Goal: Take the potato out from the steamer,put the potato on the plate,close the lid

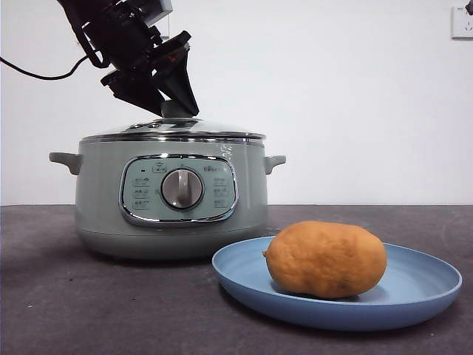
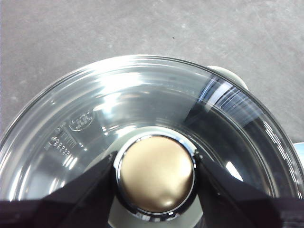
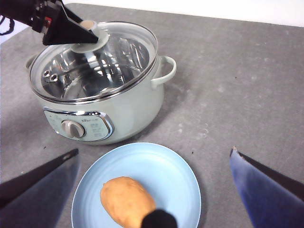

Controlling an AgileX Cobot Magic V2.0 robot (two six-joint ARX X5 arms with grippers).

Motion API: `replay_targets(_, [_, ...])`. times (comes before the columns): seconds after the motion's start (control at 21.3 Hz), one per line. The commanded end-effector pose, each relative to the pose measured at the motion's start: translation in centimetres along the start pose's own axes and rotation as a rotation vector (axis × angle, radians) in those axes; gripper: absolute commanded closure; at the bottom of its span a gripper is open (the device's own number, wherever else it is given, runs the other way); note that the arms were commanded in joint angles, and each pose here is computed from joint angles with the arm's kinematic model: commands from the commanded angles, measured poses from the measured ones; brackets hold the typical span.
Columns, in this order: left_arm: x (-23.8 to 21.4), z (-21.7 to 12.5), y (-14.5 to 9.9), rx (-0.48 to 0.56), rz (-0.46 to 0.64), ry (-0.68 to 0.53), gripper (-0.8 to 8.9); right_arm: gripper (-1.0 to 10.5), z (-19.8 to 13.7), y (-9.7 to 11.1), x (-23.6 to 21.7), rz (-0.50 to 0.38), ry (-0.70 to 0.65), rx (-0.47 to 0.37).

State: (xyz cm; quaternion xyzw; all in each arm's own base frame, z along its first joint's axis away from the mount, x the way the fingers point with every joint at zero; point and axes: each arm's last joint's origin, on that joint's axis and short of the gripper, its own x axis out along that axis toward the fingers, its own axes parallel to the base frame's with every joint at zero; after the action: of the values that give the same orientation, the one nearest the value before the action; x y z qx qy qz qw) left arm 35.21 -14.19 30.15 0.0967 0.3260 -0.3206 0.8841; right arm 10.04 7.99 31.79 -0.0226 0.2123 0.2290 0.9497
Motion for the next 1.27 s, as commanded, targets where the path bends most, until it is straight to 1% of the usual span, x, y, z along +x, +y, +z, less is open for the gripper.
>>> replay_targets(0.05, [0.1,-0.4,0.0,0.001,0.010,0.033,8.22,3.5,0.1,0.0,0.0,-0.003,-0.005,0.003])
replay_targets(0.14, [0.1,-0.5,0.1,-0.006,0.012,0.044,8.08,3.5,0.1,0.0,0.0,-0.003,-0.005,0.003])
replay_targets(0.19, [0.1,-0.6,0.1,-0.008,0.011,0.049,7.28,3.5,0.1,0.0,0.0,-0.003,-0.005,0.003])
replay_targets(0.23, [0.1,-0.6,0.1,-0.010,0.012,0.048,5.79,3.5,0.1,0.0,0.0,-0.002,-0.004,0.003])
replay_targets(0.28, [0.1,-0.6,0.1,-0.010,0.012,0.048,3.60,3.5,0.1,0.0,0.0,-0.002,-0.005,0.003])
replay_targets(0.33, [0.1,-0.6,0.1,-0.010,0.012,0.048,2.44,3.5,0.1,0.0,0.0,-0.003,-0.005,0.003])
replay_targets(0.38, [0.0,-0.6,0.1,-0.010,0.018,0.049,2.19,3.5,0.1,0.0,0.0,-0.003,-0.005,0.003])
replay_targets(0.61, [-0.9,-0.1,0.0,-0.004,0.032,0.025,2.19,3.5,0.1,0.0,0.0,-0.003,-0.005,0.003])
replay_targets(0.75, [-2.8,0.4,-0.5,0.006,0.039,-0.012,2.20,3.5,0.1,0.0,0.0,-0.003,-0.004,0.003])
replay_targets(0.94, [-7.5,1.1,-1.7,0.016,0.048,-0.068,2.20,3.5,0.0,0.0,0.0,-0.003,0.003,0.003])
replay_targets(1.13, [-13.2,0.1,-3.5,0.010,0.028,-0.040,2.20,3.5,-0.5,-0.1,0.0,-0.003,0.056,-0.001])
replay_targets(1.22, [-15.9,-0.8,-4.6,0.002,-0.020,-0.017,2.21,3.5,-0.8,0.0,-0.1,0.046,0.094,-0.002])
replay_targets(1.27, [-17.0,-1.2,-5.0,0.000,-0.035,-0.009,2.49,3.6,-0.9,0.1,-0.1,0.076,0.108,0.007])
